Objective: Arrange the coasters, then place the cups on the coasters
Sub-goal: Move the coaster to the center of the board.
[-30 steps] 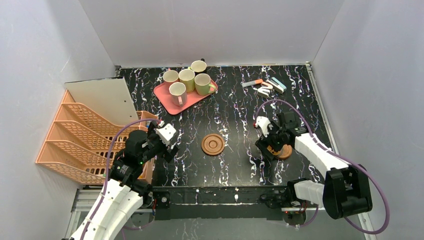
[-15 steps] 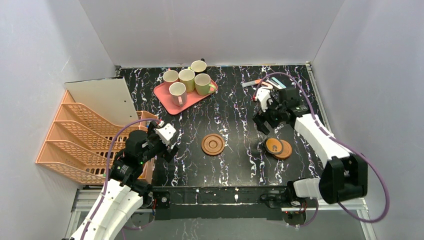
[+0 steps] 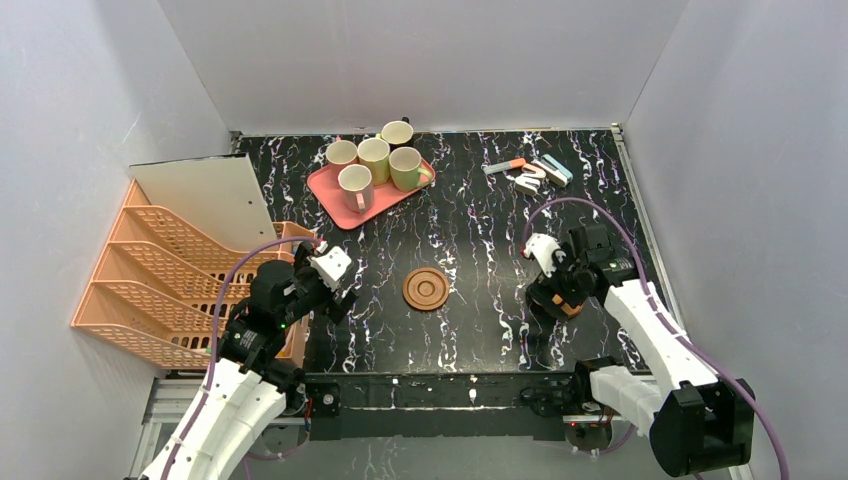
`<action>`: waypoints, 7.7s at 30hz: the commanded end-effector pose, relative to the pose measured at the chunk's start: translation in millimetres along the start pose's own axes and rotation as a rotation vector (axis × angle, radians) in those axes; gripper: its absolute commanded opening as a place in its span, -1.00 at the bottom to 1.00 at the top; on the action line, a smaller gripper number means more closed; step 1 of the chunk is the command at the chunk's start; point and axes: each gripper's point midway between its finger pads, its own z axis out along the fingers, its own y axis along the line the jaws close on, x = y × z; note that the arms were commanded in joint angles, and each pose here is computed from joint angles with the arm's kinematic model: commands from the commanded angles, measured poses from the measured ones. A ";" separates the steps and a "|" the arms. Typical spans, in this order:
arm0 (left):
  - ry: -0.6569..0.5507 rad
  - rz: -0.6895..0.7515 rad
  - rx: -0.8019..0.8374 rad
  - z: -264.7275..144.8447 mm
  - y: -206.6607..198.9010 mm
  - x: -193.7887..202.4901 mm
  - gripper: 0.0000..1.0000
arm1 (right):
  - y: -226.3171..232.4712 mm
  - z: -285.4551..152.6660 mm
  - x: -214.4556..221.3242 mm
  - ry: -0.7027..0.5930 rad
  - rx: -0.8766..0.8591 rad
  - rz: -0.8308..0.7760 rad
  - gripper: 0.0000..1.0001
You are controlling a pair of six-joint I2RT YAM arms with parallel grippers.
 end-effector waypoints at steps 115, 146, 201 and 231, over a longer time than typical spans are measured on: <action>0.020 -0.006 0.024 2.0 -3.3 5.7 0.96 | -14.0 75.6 -30.7 0.193 -0.117 -0.003 0.97; 0.015 -0.004 0.025 1.6 -3.5 4.7 0.96 | -8.7 78.1 -15.6 0.318 0.024 -0.047 0.69; 0.026 -0.006 0.030 3.0 -3.9 6.9 0.96 | 38.8 31.0 -5.3 0.317 -0.069 -0.284 0.97; 0.028 -0.005 0.038 3.1 -5.4 7.6 0.96 | -62.3 109.9 -89.9 0.223 0.378 -0.256 0.97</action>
